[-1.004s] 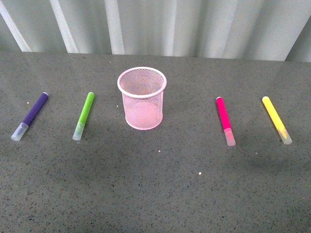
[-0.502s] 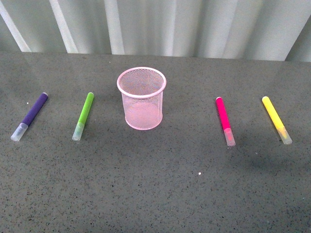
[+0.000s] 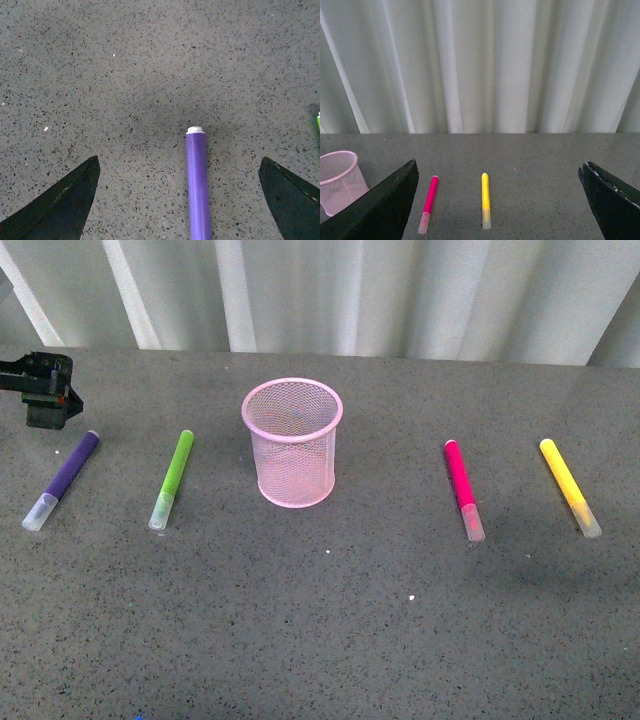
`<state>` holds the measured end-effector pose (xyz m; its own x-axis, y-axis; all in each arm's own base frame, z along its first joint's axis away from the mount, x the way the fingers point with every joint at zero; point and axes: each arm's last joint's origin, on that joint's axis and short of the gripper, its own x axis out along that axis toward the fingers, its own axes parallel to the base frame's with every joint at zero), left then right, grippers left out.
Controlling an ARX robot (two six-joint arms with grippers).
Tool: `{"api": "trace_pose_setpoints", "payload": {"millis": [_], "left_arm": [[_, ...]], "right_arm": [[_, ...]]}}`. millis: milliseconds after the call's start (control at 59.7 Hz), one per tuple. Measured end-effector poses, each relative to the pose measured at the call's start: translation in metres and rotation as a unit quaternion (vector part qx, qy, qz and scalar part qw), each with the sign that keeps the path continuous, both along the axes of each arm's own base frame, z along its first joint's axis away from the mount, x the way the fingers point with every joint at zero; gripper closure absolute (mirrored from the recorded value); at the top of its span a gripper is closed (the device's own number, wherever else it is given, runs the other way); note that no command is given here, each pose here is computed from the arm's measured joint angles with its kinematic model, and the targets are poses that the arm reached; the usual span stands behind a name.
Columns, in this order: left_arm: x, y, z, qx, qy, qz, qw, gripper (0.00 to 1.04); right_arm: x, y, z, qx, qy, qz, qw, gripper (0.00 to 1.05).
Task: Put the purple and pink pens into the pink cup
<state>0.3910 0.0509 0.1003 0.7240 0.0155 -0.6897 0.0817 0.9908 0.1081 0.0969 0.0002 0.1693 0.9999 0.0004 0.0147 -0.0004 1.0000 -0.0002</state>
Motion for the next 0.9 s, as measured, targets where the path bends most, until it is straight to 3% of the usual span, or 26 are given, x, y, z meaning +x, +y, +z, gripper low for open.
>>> {"api": "trace_pose_setpoints", "payload": {"millis": [904], "left_arm": [[0.039,0.000,-0.047,0.028,0.045,0.003,0.999,0.07]], "right_arm": [[0.000,0.000,0.000,0.000,0.000,0.000,1.000,0.07]]}}
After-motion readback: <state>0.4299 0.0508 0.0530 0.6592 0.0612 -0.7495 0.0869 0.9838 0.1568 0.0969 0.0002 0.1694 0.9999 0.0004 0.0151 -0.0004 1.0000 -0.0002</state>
